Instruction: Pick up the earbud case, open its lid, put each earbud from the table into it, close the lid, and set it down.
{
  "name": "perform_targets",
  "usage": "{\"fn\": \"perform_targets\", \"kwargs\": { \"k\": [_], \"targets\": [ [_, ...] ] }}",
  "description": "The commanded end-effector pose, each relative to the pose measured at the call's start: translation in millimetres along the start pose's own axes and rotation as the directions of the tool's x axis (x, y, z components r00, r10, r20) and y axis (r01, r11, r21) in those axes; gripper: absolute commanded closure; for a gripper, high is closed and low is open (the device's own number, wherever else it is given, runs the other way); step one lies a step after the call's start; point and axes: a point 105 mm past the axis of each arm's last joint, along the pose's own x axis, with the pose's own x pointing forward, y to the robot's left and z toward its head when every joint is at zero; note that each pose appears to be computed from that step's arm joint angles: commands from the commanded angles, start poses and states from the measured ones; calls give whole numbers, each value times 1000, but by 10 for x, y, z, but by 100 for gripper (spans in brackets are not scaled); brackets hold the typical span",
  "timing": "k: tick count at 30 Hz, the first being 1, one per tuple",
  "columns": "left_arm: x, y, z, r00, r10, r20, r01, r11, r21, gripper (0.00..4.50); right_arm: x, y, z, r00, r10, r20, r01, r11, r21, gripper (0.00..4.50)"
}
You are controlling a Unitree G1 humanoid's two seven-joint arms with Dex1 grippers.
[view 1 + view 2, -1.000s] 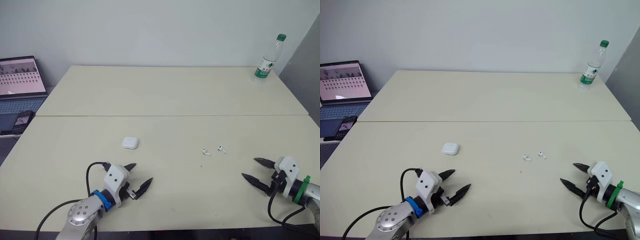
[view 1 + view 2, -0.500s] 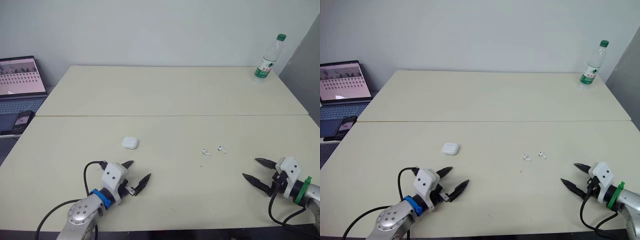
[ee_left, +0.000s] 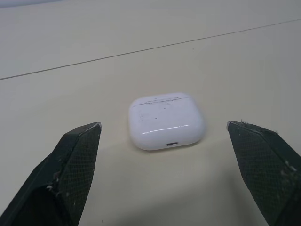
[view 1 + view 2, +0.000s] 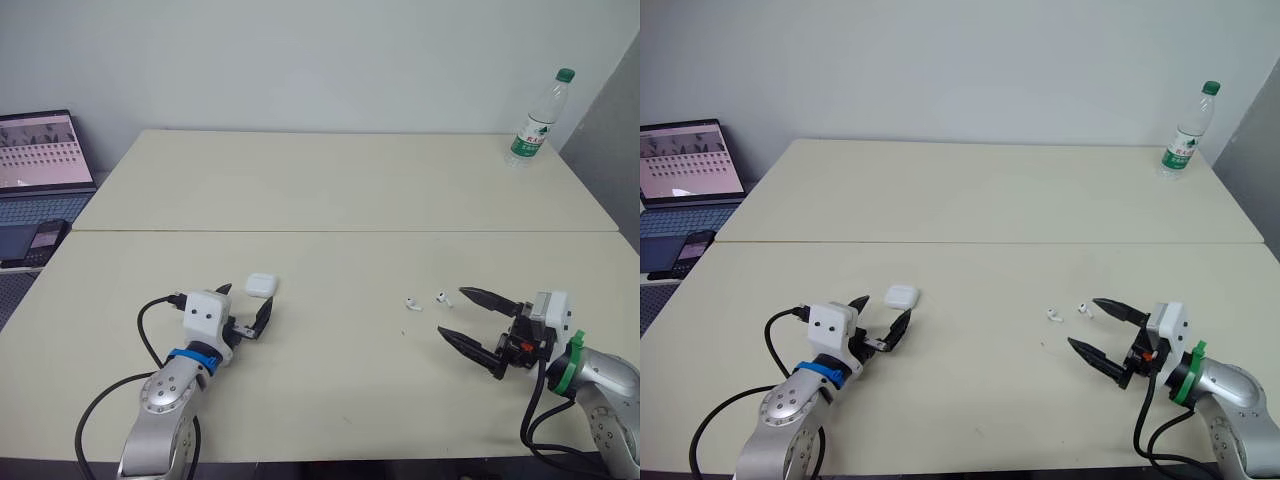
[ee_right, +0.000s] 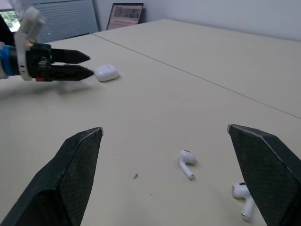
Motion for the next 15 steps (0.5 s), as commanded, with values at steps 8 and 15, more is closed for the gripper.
{"fn": "perform_targets", "kwargs": {
  "k": [8, 15],
  "targets": [
    [117, -54, -14, 1000, 20, -13, -21, 1000, -23, 0, 88, 114, 185, 997, 79, 14, -78, 995, -63, 5],
    [207, -88, -79, 998, 47, -39, -49, 998, -49, 0, 78, 96, 192, 998, 67, 7, -67, 995, -70, 5]
  ]
}}
